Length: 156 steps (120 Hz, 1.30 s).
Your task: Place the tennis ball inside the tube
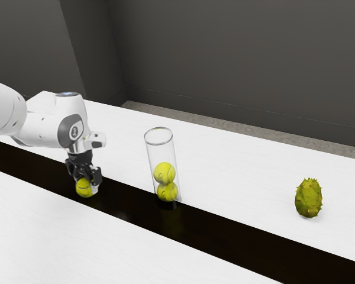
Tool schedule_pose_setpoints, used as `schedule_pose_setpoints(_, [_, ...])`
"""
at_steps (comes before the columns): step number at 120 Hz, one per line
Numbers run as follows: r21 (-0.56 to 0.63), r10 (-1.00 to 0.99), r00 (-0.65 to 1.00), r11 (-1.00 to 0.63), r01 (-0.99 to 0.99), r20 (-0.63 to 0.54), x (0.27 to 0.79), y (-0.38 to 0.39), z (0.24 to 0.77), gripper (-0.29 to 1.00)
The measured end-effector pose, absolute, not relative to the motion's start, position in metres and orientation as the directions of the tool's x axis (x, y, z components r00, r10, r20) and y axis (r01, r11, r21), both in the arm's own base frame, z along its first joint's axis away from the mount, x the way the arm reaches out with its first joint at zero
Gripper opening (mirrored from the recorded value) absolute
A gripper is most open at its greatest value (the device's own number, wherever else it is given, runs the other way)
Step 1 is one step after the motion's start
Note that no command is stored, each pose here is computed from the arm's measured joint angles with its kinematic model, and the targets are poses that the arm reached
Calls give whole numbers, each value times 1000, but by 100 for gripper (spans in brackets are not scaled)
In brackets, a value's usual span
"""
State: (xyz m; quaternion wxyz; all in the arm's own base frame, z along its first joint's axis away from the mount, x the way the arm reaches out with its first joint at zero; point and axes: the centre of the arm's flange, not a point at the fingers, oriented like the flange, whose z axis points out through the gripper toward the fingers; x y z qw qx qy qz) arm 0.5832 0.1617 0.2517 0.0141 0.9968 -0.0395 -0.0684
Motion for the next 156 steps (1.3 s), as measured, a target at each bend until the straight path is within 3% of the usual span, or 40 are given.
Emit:
schedule_pose_setpoints(31, [35, -69, 990, -997, -65, -126, 578, 158, 259, 41])
schedule_pose_setpoints(65, [-10, -161, 983, -987, -161, 92, 584, 89, 414, 17])
schedule_pose_setpoints(96, [-68, -238, 935, -971, -228, 263, 603, 24, 514, 9])
schedule_pose_setpoints(132, [-37, -278, 907, -959, -281, 317, 606, -47, 540, 8])
schedule_pose_setpoints(156, [-15, -277, 911, -958, -287, 306, 614, -66, 528, 9])
